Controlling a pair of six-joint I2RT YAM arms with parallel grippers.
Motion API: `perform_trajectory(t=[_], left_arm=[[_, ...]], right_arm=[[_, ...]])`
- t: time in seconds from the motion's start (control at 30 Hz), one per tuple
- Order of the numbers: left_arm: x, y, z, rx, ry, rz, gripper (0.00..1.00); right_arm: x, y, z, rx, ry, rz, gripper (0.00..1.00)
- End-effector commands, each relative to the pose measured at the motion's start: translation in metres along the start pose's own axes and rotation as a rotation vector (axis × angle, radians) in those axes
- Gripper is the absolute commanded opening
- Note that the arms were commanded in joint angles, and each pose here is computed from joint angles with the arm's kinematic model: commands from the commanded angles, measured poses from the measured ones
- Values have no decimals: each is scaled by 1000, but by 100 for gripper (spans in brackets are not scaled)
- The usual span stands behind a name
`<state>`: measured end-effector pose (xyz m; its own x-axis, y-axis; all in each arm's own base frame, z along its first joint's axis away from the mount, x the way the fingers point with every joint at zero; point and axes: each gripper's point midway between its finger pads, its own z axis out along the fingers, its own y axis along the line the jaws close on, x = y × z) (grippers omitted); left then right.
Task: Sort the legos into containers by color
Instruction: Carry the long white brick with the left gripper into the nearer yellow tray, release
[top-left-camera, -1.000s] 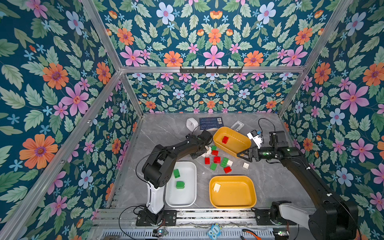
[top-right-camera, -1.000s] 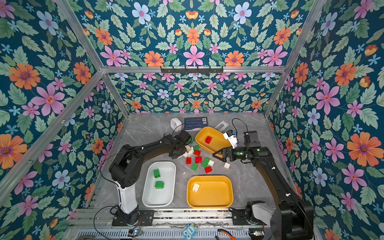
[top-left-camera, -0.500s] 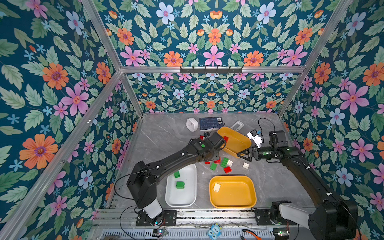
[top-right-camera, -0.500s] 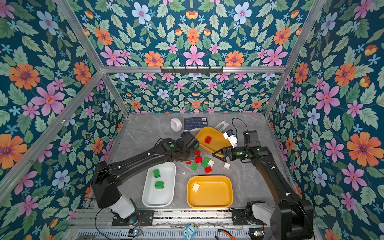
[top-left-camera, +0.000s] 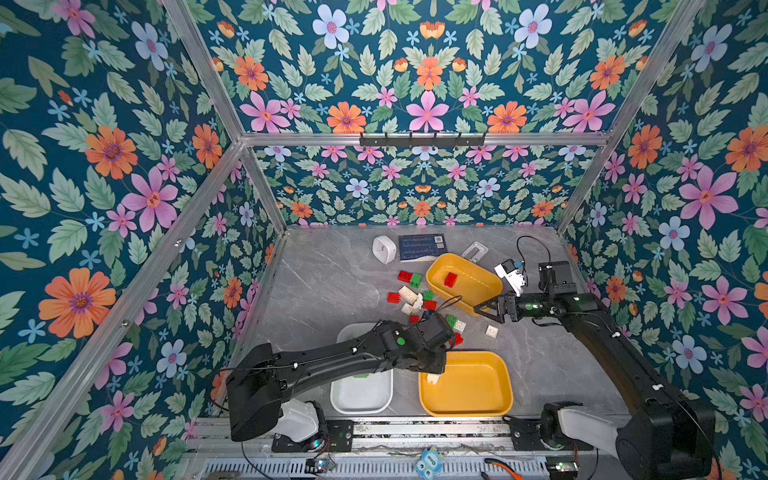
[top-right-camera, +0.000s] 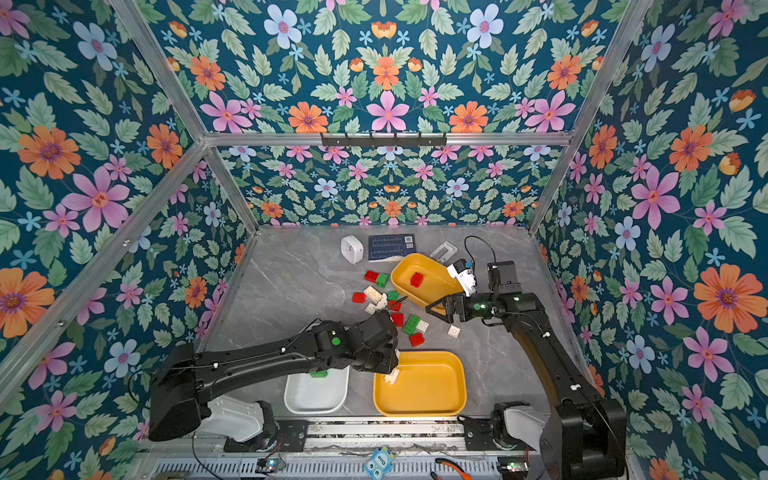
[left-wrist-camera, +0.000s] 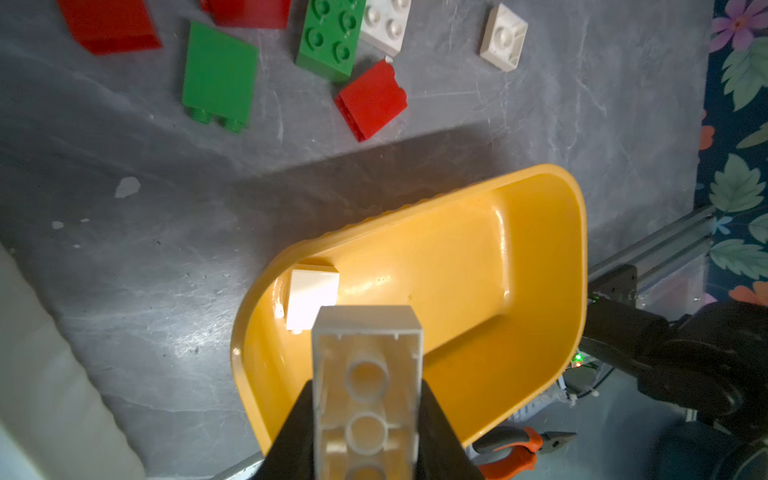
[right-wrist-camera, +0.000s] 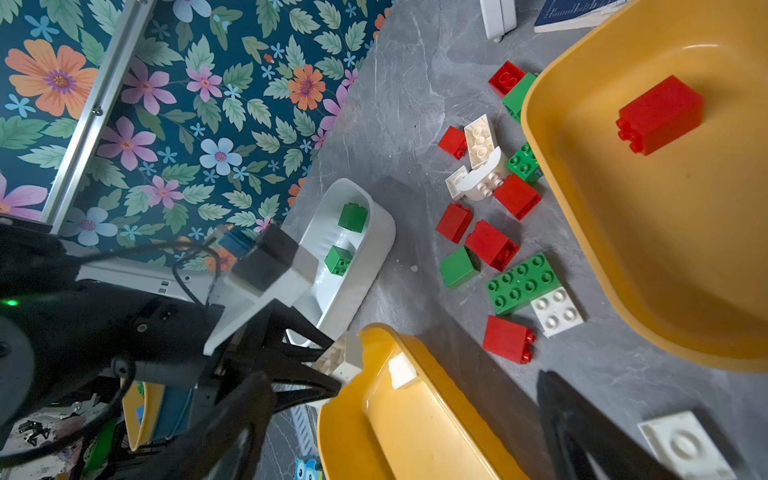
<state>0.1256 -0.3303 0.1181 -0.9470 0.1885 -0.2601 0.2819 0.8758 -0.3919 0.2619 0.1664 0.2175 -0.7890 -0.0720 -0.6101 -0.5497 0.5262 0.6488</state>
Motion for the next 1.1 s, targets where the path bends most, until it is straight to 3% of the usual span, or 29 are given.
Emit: perform_trajectory(t=[0.0,0.13,0.2,0.3,0.5,0.67,1.07], left_arm=[[7,3,9,8,8,-39,31],[6,3,10,11,-4,-41,47],[3,1,7,5,-9,-35,60],[-3,-2,-1,-6,-19,-15,66],[-43,6,-26,-64,-88,-9,71],[-100,45,-36,-170,-180,-103,71],[-187,131,-27,-493,-204,73,71]], right_arm=[[5,1,-2,11,11,-2,99],[10,1,-4,23,15,2,99],[12,3,-5,26,15,3,99],[13,3,-6,32,15,2,99],[8,3,-7,40,0,-3,99],[0,3,-7,38,-21,1,99],[-5,3,-6,32,-25,5,99]])
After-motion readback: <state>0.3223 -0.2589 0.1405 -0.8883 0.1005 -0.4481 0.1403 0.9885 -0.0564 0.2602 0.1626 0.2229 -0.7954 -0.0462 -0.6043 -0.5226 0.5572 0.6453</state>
